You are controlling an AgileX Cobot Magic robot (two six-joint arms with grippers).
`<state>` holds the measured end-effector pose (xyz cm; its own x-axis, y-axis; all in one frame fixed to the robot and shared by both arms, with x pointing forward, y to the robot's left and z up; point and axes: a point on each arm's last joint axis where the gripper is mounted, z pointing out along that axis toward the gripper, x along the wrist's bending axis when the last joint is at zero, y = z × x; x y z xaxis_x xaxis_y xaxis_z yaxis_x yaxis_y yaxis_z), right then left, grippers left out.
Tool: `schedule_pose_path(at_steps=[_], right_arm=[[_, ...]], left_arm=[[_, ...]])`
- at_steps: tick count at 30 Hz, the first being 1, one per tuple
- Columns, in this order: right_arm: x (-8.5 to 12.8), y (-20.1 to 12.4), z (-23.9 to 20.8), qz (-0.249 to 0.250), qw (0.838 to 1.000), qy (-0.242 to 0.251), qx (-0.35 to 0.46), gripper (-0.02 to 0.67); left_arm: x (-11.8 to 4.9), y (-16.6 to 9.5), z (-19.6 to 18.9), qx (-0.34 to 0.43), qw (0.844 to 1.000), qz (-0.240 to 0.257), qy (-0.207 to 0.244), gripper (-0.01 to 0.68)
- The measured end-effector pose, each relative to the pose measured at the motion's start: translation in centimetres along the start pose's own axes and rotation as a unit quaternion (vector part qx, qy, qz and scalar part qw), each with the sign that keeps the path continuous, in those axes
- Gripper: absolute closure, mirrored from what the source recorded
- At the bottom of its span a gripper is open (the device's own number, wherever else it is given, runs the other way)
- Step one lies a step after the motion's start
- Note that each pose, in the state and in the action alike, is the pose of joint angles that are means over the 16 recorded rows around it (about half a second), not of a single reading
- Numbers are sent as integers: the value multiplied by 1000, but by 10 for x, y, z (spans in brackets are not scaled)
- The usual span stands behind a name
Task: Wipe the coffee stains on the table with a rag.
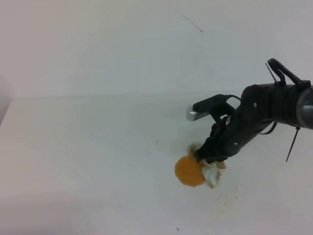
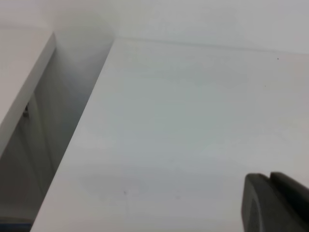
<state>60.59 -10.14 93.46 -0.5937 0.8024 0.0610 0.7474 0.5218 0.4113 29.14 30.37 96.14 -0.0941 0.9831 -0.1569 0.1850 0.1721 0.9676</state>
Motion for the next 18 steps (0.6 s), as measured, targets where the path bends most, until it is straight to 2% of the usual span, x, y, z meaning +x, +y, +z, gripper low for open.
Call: schedule_pose_path(at_steps=[18], right_arm=[[16, 0, 15, 19, 999, 45, -4, 645]], left_arm=[[0, 0, 0, -1, 1000, 0, 0, 675]])
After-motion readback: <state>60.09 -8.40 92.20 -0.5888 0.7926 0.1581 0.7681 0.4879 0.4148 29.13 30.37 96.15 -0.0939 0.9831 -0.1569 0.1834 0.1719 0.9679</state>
